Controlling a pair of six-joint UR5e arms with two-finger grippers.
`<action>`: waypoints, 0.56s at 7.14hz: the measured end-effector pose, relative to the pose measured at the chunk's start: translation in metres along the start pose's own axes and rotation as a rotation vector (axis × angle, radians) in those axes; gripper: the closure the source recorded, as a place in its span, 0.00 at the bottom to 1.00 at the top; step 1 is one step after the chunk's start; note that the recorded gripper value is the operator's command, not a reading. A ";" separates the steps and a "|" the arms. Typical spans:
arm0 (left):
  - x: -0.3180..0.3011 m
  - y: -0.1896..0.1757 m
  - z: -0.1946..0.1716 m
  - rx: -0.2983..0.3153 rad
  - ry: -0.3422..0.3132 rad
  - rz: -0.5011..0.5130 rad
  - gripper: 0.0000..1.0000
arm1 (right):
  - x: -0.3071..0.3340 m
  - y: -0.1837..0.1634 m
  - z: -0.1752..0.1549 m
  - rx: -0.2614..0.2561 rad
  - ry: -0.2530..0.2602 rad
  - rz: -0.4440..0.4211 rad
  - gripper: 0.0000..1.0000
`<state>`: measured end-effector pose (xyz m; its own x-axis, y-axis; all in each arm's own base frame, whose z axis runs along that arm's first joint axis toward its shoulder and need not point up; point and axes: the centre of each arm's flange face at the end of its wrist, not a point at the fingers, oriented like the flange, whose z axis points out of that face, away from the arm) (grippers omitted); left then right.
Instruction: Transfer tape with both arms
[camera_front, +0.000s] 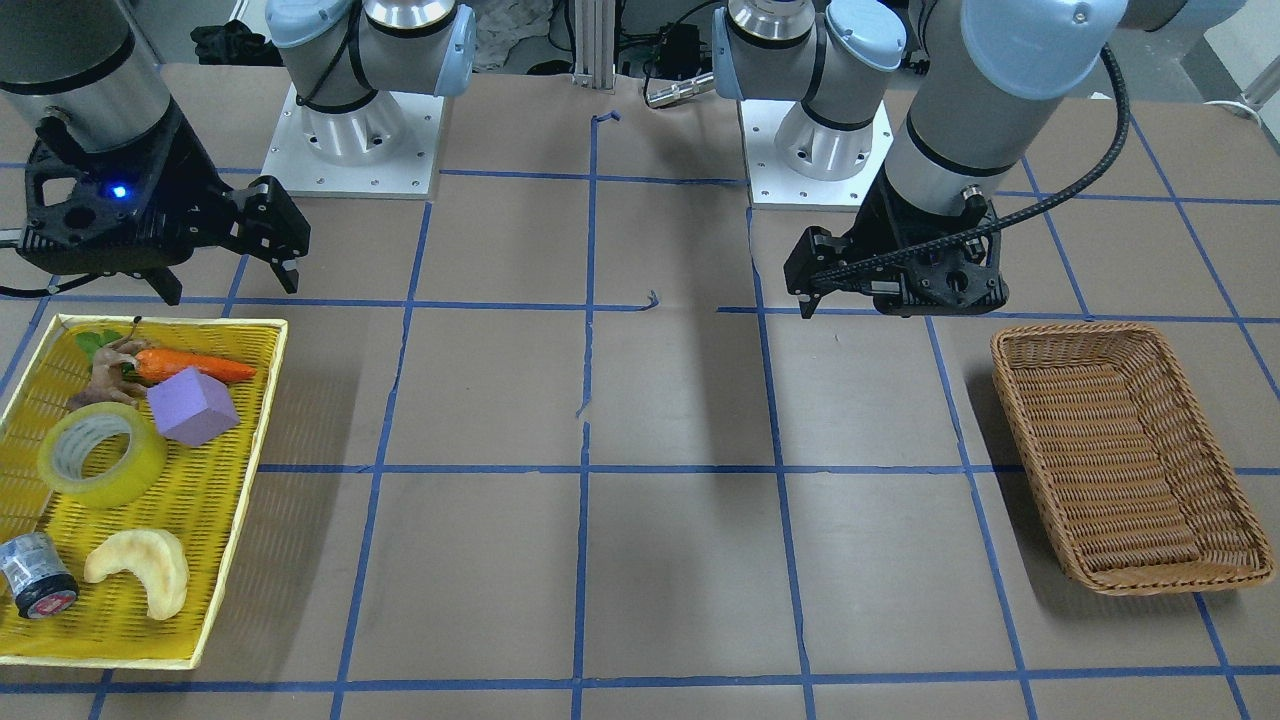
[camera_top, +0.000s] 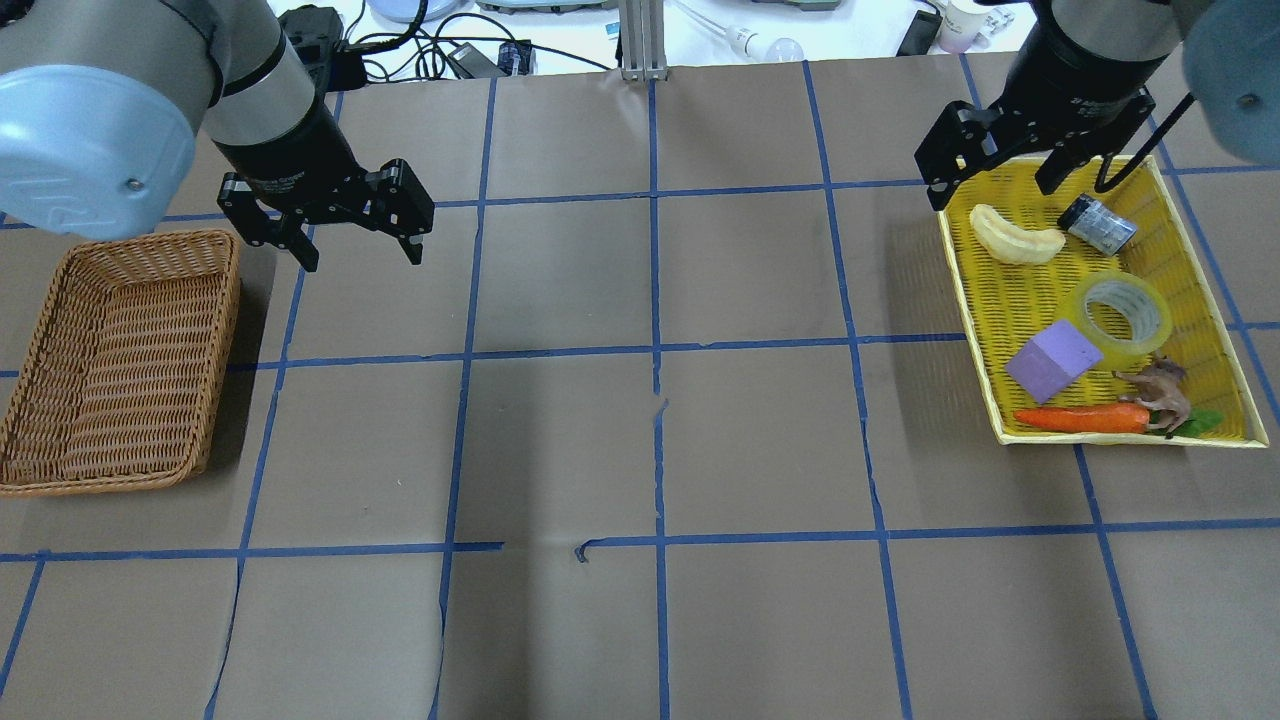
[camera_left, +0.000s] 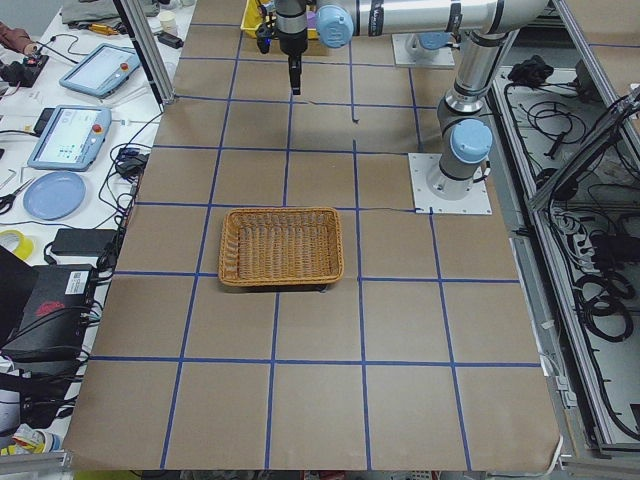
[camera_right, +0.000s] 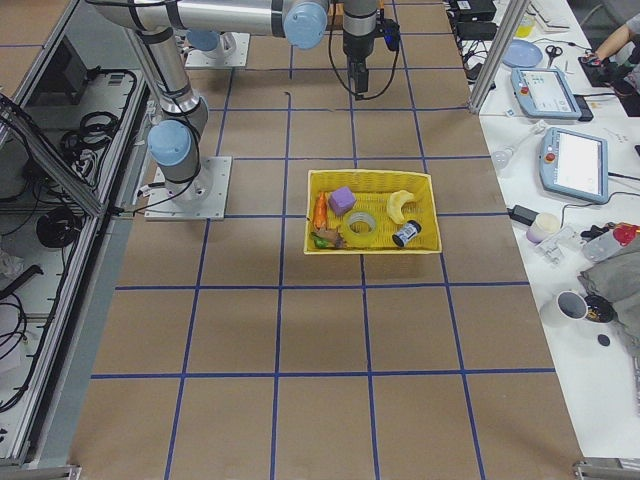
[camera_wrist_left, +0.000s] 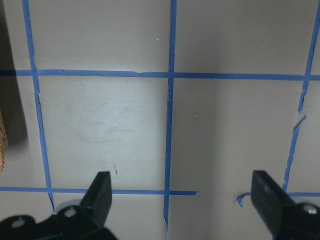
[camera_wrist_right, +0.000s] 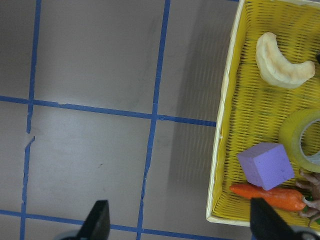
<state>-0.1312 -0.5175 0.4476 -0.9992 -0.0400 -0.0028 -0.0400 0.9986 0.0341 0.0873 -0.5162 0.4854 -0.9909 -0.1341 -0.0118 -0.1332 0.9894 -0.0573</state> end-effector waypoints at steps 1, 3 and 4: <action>-0.001 0.000 0.000 0.000 -0.002 -0.001 0.00 | 0.000 0.000 0.000 -0.001 0.000 0.000 0.00; -0.002 -0.002 0.001 0.003 -0.005 -0.004 0.00 | 0.000 0.000 0.000 0.000 0.001 0.000 0.00; -0.002 -0.002 0.004 0.004 -0.005 -0.004 0.00 | 0.000 0.000 0.000 0.000 0.002 0.000 0.00</action>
<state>-0.1287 -0.5197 0.4435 -0.9990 -0.0436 -0.0082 -0.0438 0.9986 0.0300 0.0872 -0.5164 0.4858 -0.9909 -0.1340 -0.0099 -0.1332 0.9894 -0.0576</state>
